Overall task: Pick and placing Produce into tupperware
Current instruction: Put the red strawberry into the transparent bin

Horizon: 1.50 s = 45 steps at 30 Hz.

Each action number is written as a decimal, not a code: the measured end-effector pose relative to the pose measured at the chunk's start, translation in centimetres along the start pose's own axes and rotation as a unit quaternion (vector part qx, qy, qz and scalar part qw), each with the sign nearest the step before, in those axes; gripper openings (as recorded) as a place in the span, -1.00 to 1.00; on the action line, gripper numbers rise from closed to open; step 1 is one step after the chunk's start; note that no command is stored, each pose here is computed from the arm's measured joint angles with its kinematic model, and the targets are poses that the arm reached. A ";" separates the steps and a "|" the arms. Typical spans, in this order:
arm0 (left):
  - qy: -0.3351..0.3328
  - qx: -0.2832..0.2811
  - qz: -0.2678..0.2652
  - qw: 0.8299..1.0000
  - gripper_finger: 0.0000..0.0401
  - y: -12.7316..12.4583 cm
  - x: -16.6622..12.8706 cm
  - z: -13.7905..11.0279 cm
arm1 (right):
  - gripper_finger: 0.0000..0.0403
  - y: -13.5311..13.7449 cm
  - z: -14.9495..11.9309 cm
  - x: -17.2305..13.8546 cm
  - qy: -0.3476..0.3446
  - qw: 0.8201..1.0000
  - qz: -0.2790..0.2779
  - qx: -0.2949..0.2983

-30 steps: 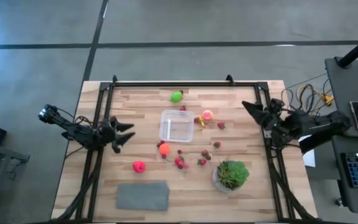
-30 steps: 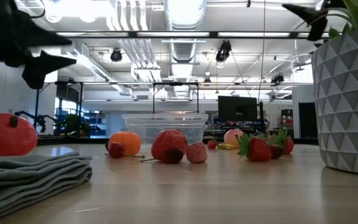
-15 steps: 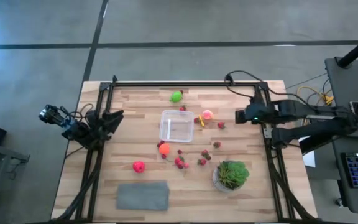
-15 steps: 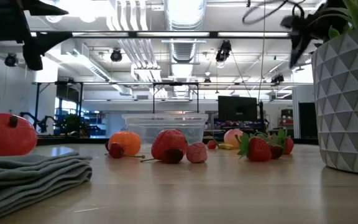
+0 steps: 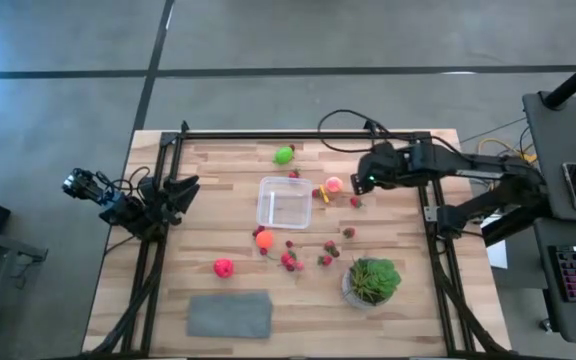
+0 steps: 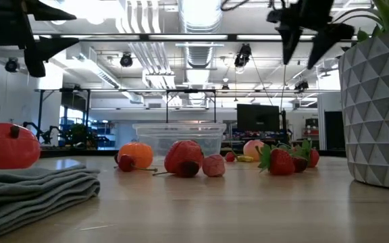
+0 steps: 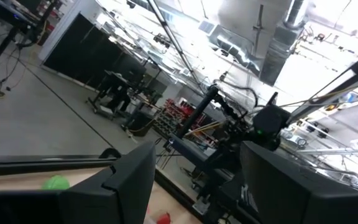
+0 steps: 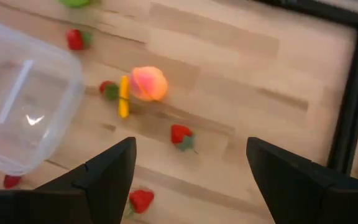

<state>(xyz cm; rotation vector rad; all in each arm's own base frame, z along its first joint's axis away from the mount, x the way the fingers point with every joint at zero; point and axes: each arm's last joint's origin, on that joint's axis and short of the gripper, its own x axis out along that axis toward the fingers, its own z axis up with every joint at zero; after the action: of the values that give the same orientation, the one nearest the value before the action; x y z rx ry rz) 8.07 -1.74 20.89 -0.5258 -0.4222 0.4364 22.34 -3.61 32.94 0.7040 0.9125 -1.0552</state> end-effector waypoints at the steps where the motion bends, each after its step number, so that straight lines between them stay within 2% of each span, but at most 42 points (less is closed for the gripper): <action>1: 0.000 0.001 -0.002 1.000 0.10 0.0 0.0 0.0 | 0.48 0.4 0.3 -0.1 0.000 1.000 -0.001 -0.022; 4: -0.001 0.001 0.008 1.000 0.10 0.1 0.0 0.0 | 0.48 1.6 0.9 0.0 0.003 0.996 -0.001 -0.089; 8: -0.003 0.001 0.020 1.000 0.10 0.1 0.0 0.0 | 0.48 2.7 1.1 0.5 0.023 0.989 0.000 -0.146; 15: -0.002 0.003 0.020 1.000 0.10 0.1 0.0 -0.1 | 0.48 4.1 0.1 2.8 0.139 0.963 0.031 -0.228; 19: -0.001 0.004 0.020 1.000 0.10 0.1 0.0 -0.1 | 0.48 4.9 -0.7 4.1 0.218 0.944 0.048 -0.245; 21: 0.000 -0.012 0.020 1.000 0.10 0.1 0.0 -0.2 | 0.48 5.3 -1.0 4.9 0.235 0.935 0.048 -0.261; 24: -0.001 -0.066 0.020 0.998 0.10 0.1 0.0 -0.2 | 0.48 5.6 -1.2 6.8 0.238 0.927 0.013 -0.291; 31: -0.001 -0.085 0.020 0.996 0.10 0.1 0.0 -0.2 | 0.48 4.5 0.1 12.6 0.280 0.910 -0.044 -0.303; 38: -0.001 -0.086 0.020 0.996 0.10 0.1 0.0 -0.2 | 0.48 3.5 0.8 15.6 0.256 0.916 -0.015 -0.309; 45: -0.002 -0.087 0.020 0.996 0.10 0.1 0.0 -0.2 | 0.48 2.6 -0.3 17.6 0.244 0.913 -0.005 -0.327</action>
<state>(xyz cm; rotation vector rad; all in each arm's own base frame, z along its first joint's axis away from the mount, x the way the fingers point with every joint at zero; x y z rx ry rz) 8.16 -1.72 20.69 -0.7034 -0.4558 0.4420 28.40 -9.72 17.40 0.3899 1.6041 -0.5137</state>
